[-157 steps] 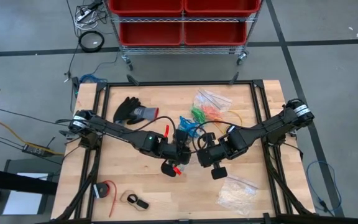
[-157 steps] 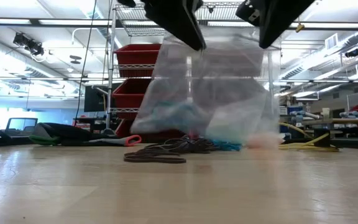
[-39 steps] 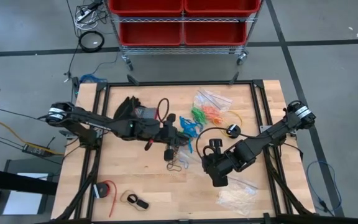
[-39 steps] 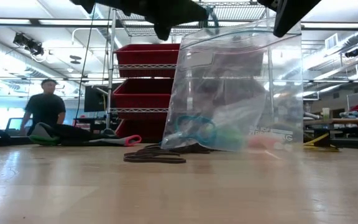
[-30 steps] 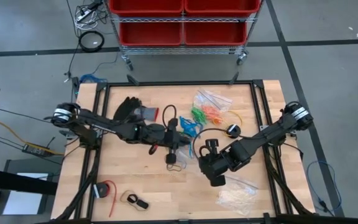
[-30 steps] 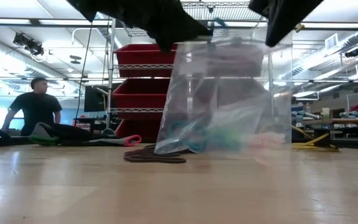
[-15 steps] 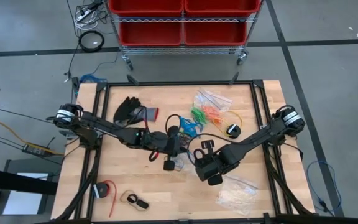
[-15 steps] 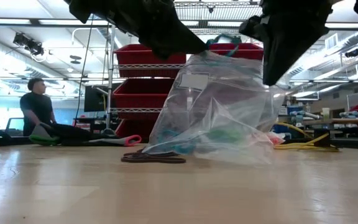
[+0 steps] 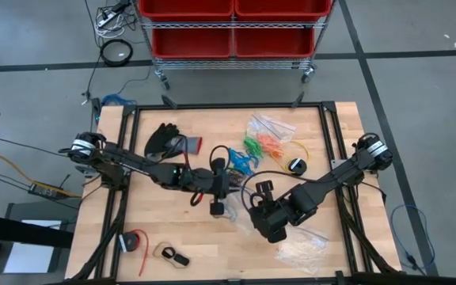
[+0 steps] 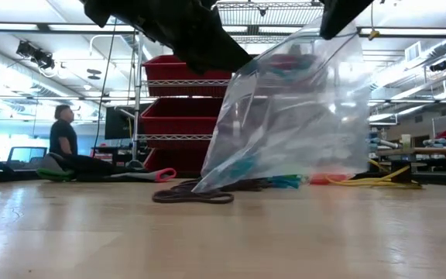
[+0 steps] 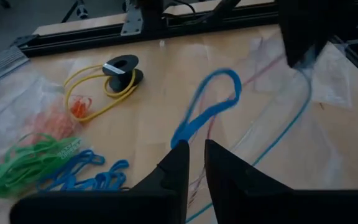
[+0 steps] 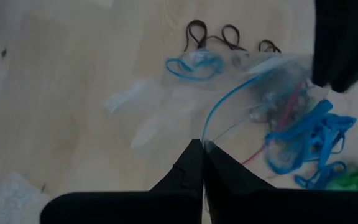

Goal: Sort rubber bands
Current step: Put the blue rubber band into the transparent zip bag

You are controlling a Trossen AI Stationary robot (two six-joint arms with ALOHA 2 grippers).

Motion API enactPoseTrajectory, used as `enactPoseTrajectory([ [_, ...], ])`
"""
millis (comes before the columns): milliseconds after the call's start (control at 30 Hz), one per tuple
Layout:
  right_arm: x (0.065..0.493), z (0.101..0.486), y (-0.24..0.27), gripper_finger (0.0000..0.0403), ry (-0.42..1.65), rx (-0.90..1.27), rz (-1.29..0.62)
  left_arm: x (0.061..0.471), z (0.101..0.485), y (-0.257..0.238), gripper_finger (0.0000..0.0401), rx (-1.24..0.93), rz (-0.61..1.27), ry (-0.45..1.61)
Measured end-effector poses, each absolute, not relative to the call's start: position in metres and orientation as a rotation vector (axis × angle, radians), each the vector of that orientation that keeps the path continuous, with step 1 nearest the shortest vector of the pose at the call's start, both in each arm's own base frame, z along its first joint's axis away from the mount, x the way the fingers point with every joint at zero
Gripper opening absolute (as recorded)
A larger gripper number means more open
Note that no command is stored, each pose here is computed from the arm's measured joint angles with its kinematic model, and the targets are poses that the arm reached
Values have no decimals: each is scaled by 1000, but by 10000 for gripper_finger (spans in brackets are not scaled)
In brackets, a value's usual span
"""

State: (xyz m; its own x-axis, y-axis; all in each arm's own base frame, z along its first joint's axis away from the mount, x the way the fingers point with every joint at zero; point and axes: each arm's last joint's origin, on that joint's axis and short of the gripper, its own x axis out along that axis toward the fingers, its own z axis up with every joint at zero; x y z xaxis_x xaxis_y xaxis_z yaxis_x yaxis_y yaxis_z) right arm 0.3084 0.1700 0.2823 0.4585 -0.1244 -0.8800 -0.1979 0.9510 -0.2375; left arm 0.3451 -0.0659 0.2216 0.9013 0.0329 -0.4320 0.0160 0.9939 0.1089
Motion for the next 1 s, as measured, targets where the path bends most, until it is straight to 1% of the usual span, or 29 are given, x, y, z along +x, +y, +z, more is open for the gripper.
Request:
enactPoseTrajectory([
  [200, 303, 286, 167, 0, 1155, -351, 32, 344, 223, -72, 61, 112, -11, 434],
  [433, 297, 288, 161, 0, 1221, -409, -7, 347, 233, -80, 61, 99, -32, 326],
  [533, 293, 288, 158, 0, 1248, -447, -47, 347, 234, -82, 61, 95, -36, 312],
  [733, 289, 288, 154, 0, 1273, -494, -106, 344, 229, -84, 61, 105, -42, 367],
  [1000, 288, 296, 153, 0, 1203, -593, -206, 338, 220, -94, 61, 115, -69, 461],
])
